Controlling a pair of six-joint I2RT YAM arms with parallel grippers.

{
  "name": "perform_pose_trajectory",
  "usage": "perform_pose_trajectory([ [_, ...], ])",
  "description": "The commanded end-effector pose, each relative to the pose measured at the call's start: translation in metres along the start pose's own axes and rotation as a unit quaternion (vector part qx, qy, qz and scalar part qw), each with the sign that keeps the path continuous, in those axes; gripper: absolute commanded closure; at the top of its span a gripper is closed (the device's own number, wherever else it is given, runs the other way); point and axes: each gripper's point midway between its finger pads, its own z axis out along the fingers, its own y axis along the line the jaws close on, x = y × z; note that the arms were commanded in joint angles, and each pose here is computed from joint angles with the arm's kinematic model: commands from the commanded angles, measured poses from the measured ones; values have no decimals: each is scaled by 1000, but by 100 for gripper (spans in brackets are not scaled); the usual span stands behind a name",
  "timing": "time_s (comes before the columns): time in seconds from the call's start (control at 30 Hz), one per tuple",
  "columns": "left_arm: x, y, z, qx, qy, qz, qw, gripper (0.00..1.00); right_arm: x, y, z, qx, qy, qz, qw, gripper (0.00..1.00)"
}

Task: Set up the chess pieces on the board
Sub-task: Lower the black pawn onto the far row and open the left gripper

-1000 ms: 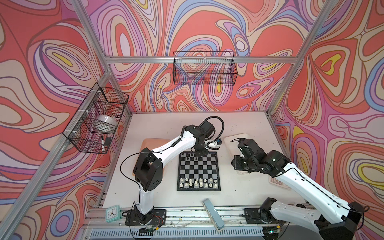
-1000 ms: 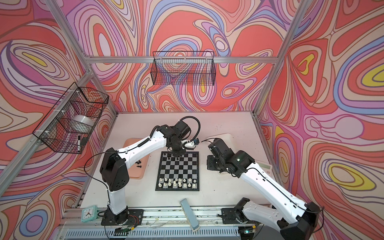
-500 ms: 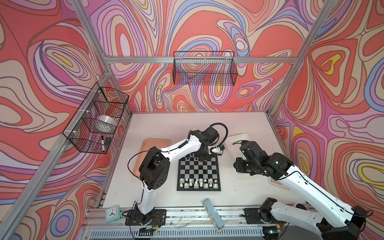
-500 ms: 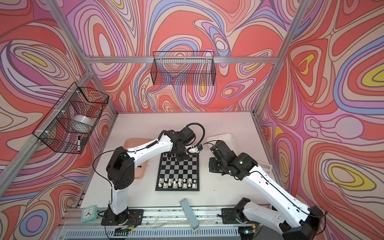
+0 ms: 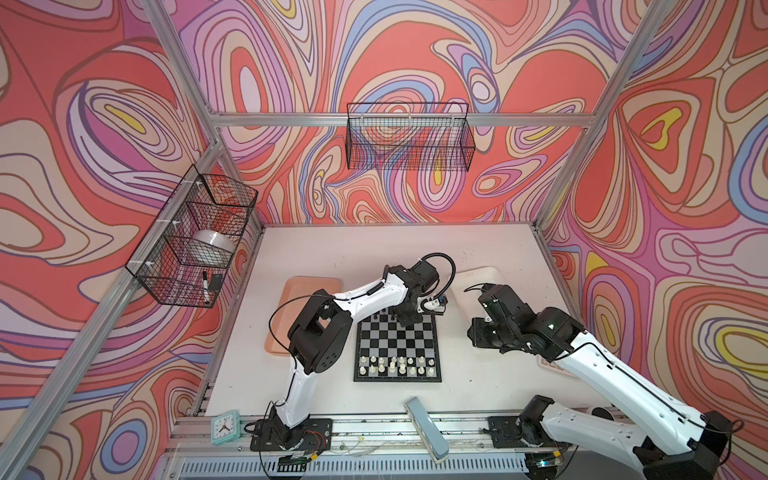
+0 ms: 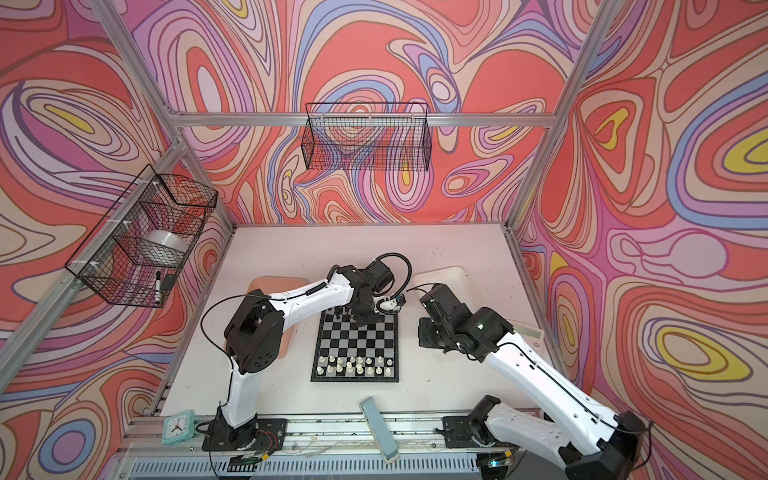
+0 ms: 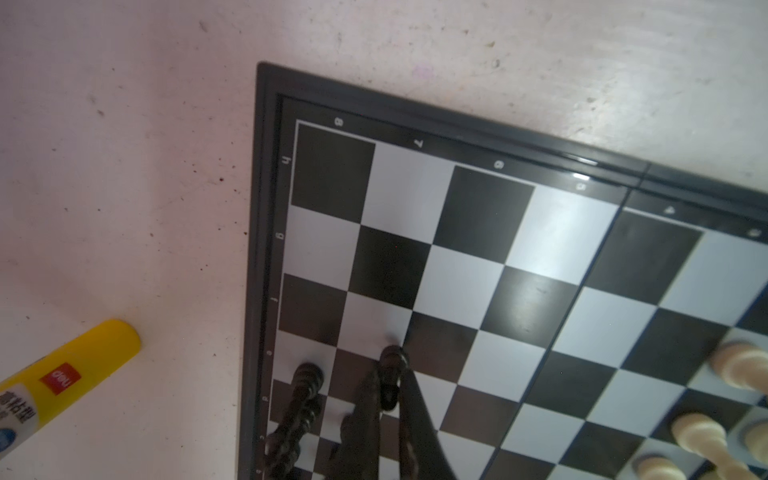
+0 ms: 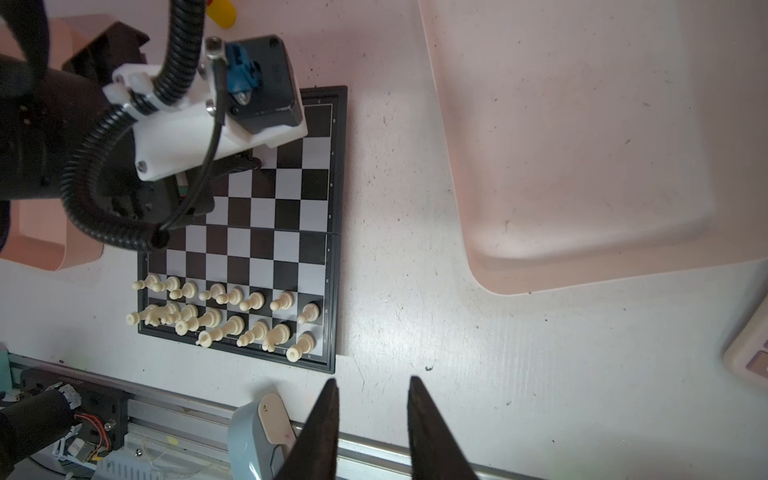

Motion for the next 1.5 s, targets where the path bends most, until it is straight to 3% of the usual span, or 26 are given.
perform_pose_trajectory([
  [0.0,-2,2,6,-3,5,0,1000,89,0,-2,0,-2,-5,7,1000,71],
  [0.6,-6,8,13,-11,9,-6,1000,87,4,-1,10,-4,2,4,1000,71],
  [0.83,-9,9,7,-13,2,-8,1000,72,3,-1,10,-4,3,3,1000,71],
  [1.47,-5,8,-52,-27,-28,2,999,62,0,2,11,-5,1,-2,1000,71],
])
